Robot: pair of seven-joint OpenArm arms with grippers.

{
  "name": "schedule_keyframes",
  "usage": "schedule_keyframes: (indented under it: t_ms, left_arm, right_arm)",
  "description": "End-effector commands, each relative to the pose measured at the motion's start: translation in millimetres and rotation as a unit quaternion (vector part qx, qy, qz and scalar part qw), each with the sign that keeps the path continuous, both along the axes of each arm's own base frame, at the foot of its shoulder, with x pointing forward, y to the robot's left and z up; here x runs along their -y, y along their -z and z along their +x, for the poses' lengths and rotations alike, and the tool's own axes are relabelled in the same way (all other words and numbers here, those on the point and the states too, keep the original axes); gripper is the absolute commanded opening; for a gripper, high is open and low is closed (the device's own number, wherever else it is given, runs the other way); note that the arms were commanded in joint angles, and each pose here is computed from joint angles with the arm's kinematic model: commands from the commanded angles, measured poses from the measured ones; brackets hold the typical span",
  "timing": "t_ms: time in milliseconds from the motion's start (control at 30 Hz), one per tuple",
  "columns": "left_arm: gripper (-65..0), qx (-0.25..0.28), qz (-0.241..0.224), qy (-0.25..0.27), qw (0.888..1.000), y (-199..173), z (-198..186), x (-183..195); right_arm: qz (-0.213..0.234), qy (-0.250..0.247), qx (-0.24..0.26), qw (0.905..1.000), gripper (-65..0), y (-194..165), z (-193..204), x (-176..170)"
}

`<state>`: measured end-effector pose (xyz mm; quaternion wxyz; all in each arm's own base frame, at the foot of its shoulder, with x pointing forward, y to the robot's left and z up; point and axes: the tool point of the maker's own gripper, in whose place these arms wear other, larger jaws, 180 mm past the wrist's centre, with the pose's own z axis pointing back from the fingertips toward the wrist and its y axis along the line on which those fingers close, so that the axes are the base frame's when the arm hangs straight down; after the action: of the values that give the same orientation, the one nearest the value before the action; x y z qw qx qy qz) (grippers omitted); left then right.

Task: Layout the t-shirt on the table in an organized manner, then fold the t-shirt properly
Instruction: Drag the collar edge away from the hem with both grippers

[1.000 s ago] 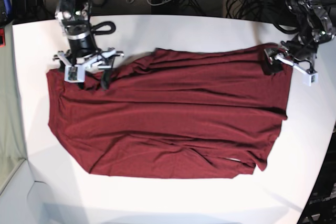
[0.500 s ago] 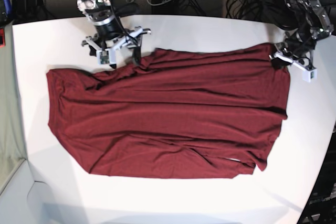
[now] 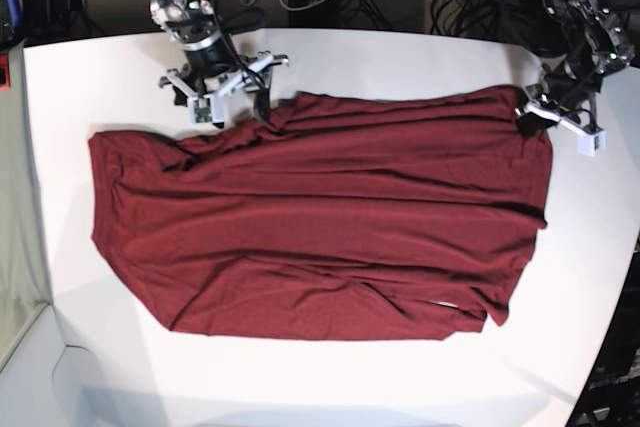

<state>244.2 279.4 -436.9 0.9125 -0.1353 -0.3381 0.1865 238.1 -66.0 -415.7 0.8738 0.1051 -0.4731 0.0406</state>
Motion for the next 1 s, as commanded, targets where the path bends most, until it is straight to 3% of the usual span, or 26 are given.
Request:
schedule_keyframes:
  t_ms: [0, 267, 400, 567, 967]
  left_arm:
    - [-52.7, -0.062, 0.011, 0.012, 0.998, 17.7, -20.7, 0.0]
    - [-52.8, -0.06, 0.014, 0.011, 0.998, 15.8, -20.0, -1.9]
    - [-52.8, -0.061, 0.021, 0.012, 0.998, 13.9, -19.7, -8.4]
    - [-52.8, -0.06, 0.023, 0.011, 0.998, 13.1, -19.7, -10.0]
    - [-52.8, -0.06, 0.044, 0.014, 0.997, 3.3, -18.4, -29.2]
  right_arm:
    - [0.012, -0.009, 0.023, 0.9996, -22.3, -10.3, 7.3, -10.1]
    - [0.02, -0.027, 0.024, 0.9991, -25.1, -10.8, 9.9, -26.0]
    - [0.017, -0.028, 0.016, 0.9993, -40.6, -6.0, 12.6, -25.1]
    - [0.008, -0.032, -0.023, 0.9992, -64.9, 4.8, 8.0, -22.8]
    - [0.011, -0.028, 0.002, 0.9995, -65.0, -28.0, -14.1, -19.9]
